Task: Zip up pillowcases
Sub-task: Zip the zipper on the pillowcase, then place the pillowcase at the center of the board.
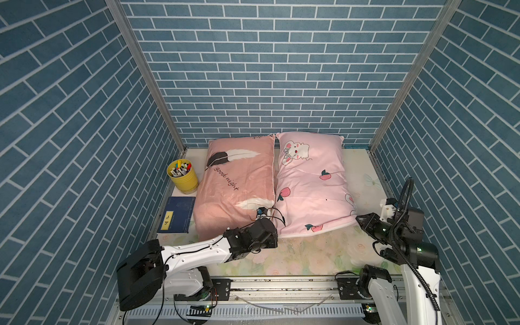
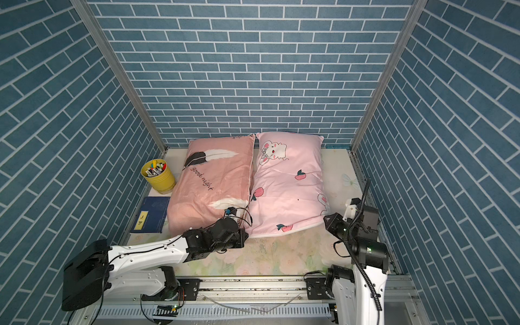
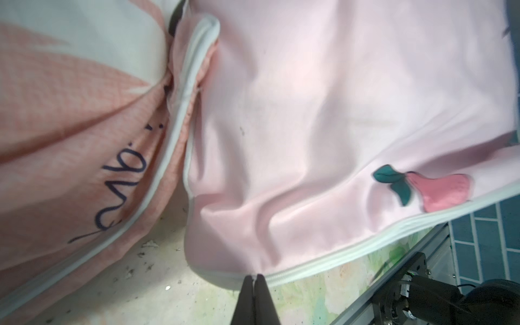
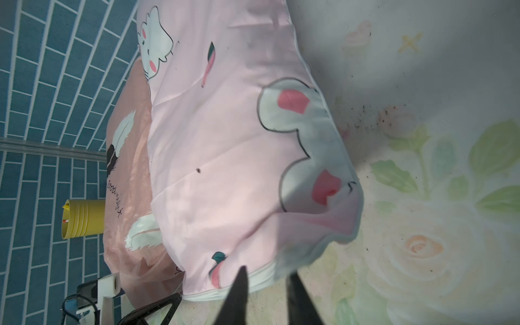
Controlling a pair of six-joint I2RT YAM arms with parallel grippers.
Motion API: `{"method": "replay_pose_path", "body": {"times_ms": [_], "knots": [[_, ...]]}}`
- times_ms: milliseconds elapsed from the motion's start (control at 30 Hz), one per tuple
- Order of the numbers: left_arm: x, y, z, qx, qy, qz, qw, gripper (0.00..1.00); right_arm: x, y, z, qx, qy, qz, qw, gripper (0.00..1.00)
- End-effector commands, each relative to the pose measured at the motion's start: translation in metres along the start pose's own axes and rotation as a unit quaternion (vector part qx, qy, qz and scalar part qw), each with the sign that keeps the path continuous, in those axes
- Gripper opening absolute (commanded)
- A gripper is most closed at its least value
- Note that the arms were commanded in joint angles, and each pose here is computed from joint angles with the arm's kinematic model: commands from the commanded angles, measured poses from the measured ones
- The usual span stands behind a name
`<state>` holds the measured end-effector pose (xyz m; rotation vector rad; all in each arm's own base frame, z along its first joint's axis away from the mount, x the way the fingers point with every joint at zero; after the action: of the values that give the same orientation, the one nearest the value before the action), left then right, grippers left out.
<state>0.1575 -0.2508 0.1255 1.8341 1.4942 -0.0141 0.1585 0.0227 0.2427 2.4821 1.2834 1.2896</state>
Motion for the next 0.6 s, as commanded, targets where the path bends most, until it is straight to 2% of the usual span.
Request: {"method": "replay_pose_path", "body": {"times_ms": [0, 167, 267, 433, 500, 533, 567], "knots": [[0.010, 0.006, -0.007, -0.003, 0.039, 0.022, 0.999, 0.31, 0.008, 0.010, -0.014, -0.026, -0.011, -0.053, 0.998, 0.52], [0.001, 0.021, -0.023, -0.022, 0.035, 0.039, 0.998, 0.64, 0.023, 0.024, -0.023, -0.044, -0.001, -0.080, 0.996, 0.83], [0.002, 0.044, -0.046, -0.052, 0.057, 0.069, 0.995, 0.73, 0.023, 0.038, -0.023, -0.075, -0.017, -0.084, 0.993, 0.99], [0.022, 0.092, -0.089, -0.107, 0.117, 0.108, 0.982, 0.85, 0.016, 0.064, -0.016, -0.134, -0.060, -0.118, 0.982, 0.99], [0.035, 0.108, -0.104, -0.131, 0.155, 0.140, 0.969, 0.95, 0.005, 0.076, -0.009, -0.159, -0.103, -0.126, 0.974, 0.99], [0.045, 0.114, -0.111, -0.146, 0.188, 0.159, 0.958, 1.00, -0.002, 0.081, -0.005, -0.171, -0.123, -0.132, 0.969, 0.99], [0.057, 0.118, -0.117, -0.155, 0.228, 0.172, 0.946, 0.99, -0.008, 0.087, 0.000, -0.188, -0.138, -0.130, 0.964, 0.99]]}}
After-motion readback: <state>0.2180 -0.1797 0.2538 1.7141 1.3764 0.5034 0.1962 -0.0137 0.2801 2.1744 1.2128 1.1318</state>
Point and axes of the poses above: each gripper's point midway between its finger pads, its own z axis out along the fingers, its own x axis along the line the jaws close on, y = z × x, the point moved 5 cm from there along -z, back along the fingers, and after that the axes turned 10 degrees about z, right-handed, at the moved point
